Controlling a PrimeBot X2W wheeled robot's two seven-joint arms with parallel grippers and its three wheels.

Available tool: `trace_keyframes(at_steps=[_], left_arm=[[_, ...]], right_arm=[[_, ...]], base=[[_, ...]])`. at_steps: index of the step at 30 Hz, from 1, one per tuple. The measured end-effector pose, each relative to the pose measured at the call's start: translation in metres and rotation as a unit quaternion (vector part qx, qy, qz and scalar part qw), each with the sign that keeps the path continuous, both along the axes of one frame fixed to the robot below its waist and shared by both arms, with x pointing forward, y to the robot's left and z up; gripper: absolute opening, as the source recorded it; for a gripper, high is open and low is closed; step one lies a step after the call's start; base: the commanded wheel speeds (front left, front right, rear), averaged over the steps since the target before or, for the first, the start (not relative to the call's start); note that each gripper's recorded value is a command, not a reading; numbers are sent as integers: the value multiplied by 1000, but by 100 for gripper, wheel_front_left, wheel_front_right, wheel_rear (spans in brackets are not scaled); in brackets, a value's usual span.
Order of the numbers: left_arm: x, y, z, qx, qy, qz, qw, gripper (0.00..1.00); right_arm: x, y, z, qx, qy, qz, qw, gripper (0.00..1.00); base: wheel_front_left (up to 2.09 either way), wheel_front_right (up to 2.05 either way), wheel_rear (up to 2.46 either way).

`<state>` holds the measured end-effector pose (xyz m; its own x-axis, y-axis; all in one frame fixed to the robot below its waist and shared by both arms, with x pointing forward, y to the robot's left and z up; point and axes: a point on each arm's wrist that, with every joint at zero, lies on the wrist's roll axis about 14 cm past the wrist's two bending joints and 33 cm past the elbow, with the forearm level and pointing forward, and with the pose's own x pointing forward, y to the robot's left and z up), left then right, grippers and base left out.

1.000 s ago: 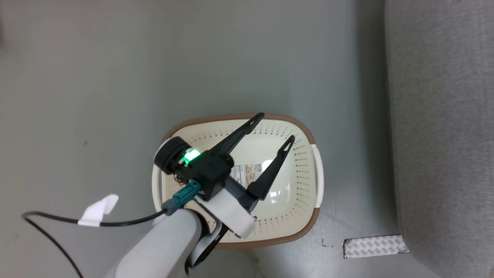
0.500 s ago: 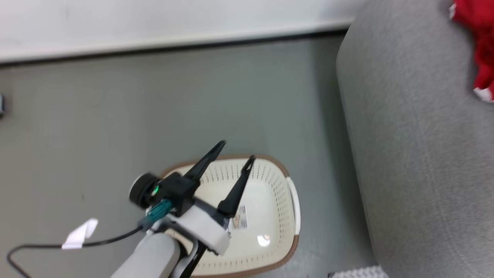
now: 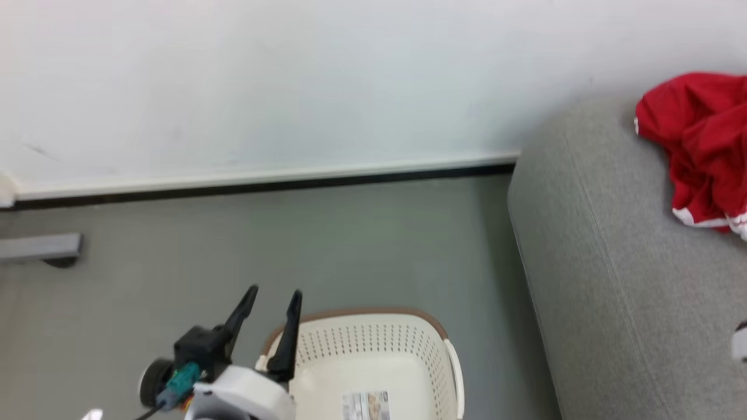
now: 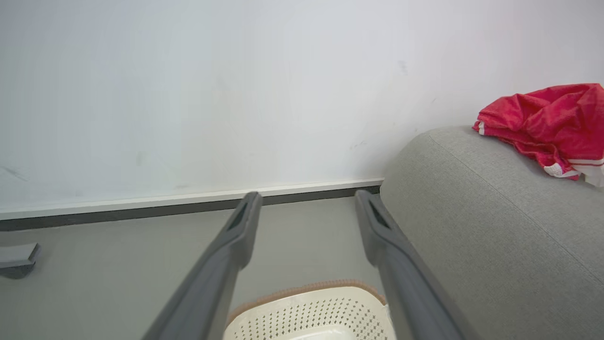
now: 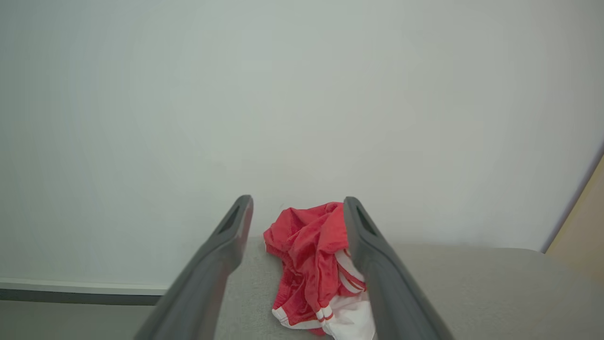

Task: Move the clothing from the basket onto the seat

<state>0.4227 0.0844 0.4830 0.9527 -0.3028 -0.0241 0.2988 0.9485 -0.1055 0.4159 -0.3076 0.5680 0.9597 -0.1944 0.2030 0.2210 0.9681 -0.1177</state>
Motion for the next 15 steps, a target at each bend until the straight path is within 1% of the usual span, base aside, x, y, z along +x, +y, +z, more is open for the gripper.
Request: trace_keyframes(at_steps=[3,8,11,15], left_arm=[[-13,20,2,5,-2,33,999,100],[-34,58,3,10,0,95,995,100],[-45,75,9,10,-11,123,992,100],[-60,89,9,13,-14,146,989,100]], right_arm=[[-11,18,-3,15,-4,22,1000,100],[-24,62,-16,57,-1,73,996,100],[-32,83,-29,77,11,95,992,100],[-43,101,-49,94,36,111,989,100]], base=[[0,0,0],[0,0,0],[0,0,0],[0,0,0]])
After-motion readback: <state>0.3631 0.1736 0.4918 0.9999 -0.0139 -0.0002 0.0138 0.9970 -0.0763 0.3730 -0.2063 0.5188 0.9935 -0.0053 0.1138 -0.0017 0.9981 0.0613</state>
